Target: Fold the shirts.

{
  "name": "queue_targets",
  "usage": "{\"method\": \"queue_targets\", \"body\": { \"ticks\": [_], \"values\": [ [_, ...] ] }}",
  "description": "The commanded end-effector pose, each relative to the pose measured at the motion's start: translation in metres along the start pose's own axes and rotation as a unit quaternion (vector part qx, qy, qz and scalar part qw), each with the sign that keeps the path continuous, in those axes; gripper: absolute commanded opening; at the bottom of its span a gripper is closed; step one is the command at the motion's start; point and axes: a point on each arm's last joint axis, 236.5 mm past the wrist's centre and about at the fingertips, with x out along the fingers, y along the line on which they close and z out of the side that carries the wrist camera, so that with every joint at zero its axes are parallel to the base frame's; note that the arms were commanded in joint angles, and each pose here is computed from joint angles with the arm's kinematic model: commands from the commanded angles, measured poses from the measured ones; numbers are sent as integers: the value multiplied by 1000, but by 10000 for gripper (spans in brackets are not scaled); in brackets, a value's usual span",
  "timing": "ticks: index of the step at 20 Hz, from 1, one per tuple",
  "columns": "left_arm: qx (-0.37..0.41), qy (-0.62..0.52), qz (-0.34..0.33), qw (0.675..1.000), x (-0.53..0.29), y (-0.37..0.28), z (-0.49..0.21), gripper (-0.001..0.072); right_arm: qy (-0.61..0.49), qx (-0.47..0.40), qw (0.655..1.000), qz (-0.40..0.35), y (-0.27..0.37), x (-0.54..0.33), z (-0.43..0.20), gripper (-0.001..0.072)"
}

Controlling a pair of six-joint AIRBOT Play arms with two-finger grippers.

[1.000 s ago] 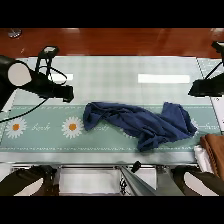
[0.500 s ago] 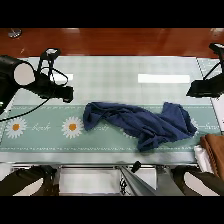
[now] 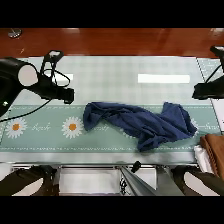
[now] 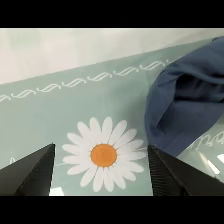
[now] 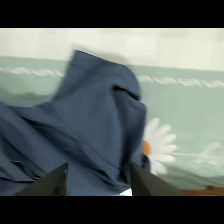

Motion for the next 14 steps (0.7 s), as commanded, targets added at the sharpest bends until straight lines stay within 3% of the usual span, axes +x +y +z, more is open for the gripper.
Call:
{"method": "queue_targets", "body": {
  "ticks": [1, 6, 11, 14],
  "values": [
    [-3, 52, -15, 999, 27, 3, -31, 700, 30, 23, 999, 4, -16, 20, -19, 479],
    [-16, 84, -141, 986, 64, -30, -68, 699, 12, 63, 994, 87, -10, 45, -23, 479],
    [-33, 47, -239, 969, 79, -72, -67, 698, -36, 85, 994, 67, -33, 46, -5, 479],
    [-50, 58, -243, 967, 91, -74, -78, 698, -43, 84, 994, 62, -35, 46, -2, 479]
  ]
}}
